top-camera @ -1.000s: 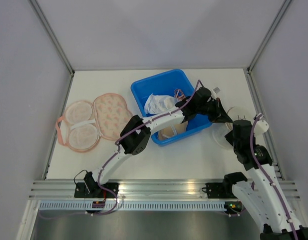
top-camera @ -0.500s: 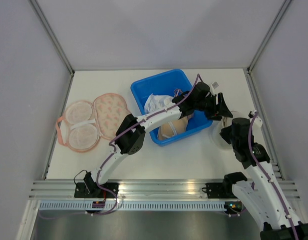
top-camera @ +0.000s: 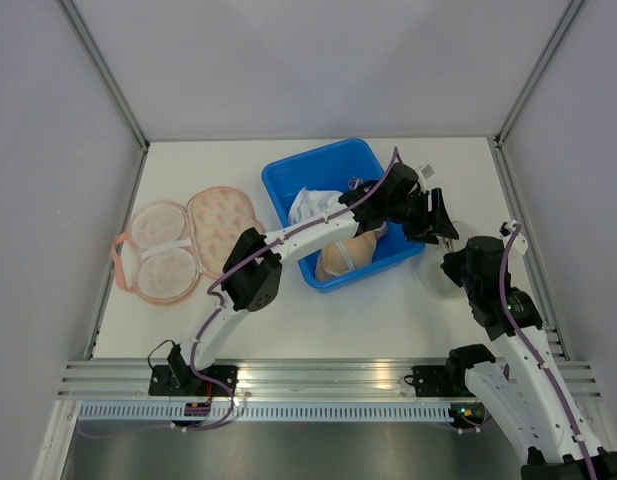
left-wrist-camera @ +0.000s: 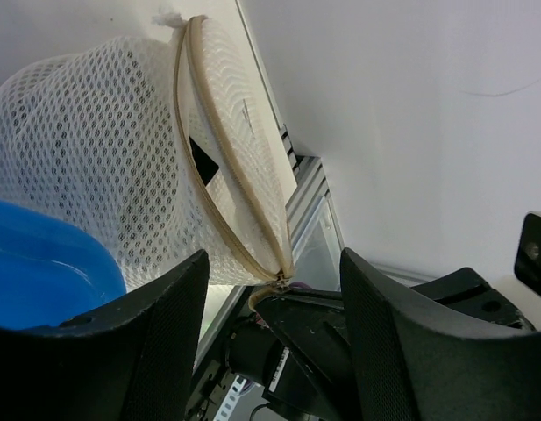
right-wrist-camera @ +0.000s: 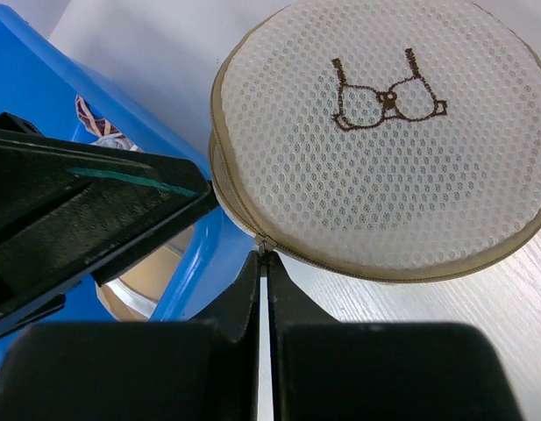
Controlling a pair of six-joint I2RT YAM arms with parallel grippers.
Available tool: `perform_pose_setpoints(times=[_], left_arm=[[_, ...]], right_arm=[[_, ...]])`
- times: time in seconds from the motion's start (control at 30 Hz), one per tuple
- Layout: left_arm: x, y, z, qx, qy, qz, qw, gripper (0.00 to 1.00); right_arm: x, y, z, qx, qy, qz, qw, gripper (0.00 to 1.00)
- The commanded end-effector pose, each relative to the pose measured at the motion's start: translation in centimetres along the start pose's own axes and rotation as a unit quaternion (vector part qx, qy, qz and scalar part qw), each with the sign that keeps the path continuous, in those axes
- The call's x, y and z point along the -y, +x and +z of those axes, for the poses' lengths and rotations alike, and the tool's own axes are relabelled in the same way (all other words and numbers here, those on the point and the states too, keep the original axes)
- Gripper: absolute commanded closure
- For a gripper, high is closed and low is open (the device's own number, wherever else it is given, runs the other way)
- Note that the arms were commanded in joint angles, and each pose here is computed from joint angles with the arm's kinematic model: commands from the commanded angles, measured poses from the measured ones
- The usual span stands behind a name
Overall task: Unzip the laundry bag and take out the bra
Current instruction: Unzip the laundry bag at the center of the board.
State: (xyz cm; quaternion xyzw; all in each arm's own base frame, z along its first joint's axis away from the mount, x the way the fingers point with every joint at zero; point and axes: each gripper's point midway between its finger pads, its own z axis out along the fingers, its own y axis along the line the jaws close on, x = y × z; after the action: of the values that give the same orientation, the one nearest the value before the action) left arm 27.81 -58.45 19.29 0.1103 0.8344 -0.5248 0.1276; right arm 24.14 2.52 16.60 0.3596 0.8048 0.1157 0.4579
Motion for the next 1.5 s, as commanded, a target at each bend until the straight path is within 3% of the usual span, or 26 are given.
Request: perform_pose_setpoints(times=[0.0, 0.3, 0.43, 0.53, 0.7, 1.0, 1.33, 1.47], left_arm=[[0.8, 0.6, -0.5, -0.007, 0.003, 0.027, 1.0, 0.33], [0.8, 2.0, 0.8, -0.027, 0.014, 0.016, 0.999, 0.37], [1.1, 3.0, 2.1, -0.047, 0.049, 0.007, 0.998, 0.52], [1.6, 2.6, 2.4, -0.041, 0.066, 0.004, 0.997, 0.77], [2.3, 1.6, 3.0, -0.024, 0.103, 0.003, 0.994, 0.98], [1.7, -2.5, 2.8, 0.015, 0.146, -0.026, 0.989, 0.98], [1.9, -2.8, 2.6, 0.008, 0.168, -0.026, 0.985, 0.98], [2.6, -2.7, 2.0, 0.001, 0.174, -0.015, 0.985, 0.94]], right_arm=[[-0.7, -0.9, 0.0, 0.018, -0.013, 0.005, 1.0, 1.0], [-1.0, -0.8, 0.2, 0.018, -0.021, 0.003, 1.0, 1.0], [-0.7, -0.6, 0.2, 0.016, -0.017, -0.001, 1.0, 1.0], [-0.5, -0.4, 0.0, 0.012, -0.017, -0.002, 1.0, 1.0], [1.1, 0.6, 0.0, 0.003, 0.004, -0.005, 1.0, 1.0], [3.7, 0.4, -0.9, -0.01, 0.078, -0.051, 0.996, 1.0], [2.3, 1.3, -1.3, -0.039, 0.035, -0.056, 0.997, 1.0], [-0.1, 2.4, -1.6, -0.077, -0.034, -0.089, 0.992, 1.0]])
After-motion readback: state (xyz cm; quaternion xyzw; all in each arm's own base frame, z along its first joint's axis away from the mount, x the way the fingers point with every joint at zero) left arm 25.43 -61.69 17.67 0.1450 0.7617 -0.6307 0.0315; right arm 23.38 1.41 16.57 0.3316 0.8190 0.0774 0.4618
